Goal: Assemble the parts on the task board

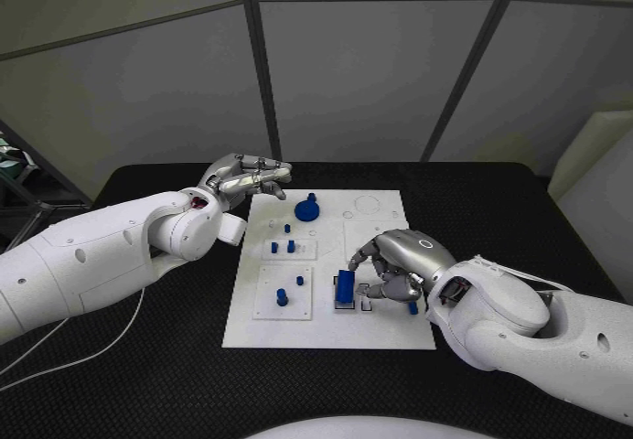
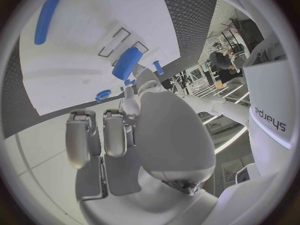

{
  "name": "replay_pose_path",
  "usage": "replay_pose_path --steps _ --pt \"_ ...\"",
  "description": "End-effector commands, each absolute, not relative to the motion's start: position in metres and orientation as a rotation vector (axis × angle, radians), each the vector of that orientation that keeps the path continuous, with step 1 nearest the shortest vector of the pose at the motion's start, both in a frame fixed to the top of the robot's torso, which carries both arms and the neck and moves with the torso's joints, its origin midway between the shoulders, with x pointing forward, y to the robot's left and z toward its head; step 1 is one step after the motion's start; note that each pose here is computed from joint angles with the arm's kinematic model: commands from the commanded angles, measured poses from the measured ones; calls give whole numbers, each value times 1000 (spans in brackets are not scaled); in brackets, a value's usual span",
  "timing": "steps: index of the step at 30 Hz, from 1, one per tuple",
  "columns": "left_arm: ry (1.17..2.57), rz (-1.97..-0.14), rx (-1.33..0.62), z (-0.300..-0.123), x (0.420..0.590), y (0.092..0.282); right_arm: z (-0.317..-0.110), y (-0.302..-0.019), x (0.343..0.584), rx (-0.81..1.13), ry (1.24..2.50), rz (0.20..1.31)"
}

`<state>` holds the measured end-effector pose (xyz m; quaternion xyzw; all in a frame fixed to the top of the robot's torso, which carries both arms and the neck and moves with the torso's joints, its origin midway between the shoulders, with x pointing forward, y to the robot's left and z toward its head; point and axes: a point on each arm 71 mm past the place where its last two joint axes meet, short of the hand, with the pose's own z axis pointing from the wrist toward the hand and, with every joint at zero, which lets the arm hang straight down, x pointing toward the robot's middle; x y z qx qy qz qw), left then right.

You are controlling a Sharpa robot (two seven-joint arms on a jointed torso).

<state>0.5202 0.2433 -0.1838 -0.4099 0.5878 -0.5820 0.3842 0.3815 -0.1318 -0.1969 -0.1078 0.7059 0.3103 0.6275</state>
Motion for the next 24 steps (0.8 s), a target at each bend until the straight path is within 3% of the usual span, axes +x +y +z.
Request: replay_pose_path --steps 1,14,24 --pt "1499 -1498 -1041 -183 520 242 -193 -122 374 -475 1523 780" --pt "1502 -1498 -1041 -183 520 242 -203 -109 376 -755 1471 676" --pt "1503 -1496 -1042 -184 520 243 -199 -106 377 -727 1393 678"
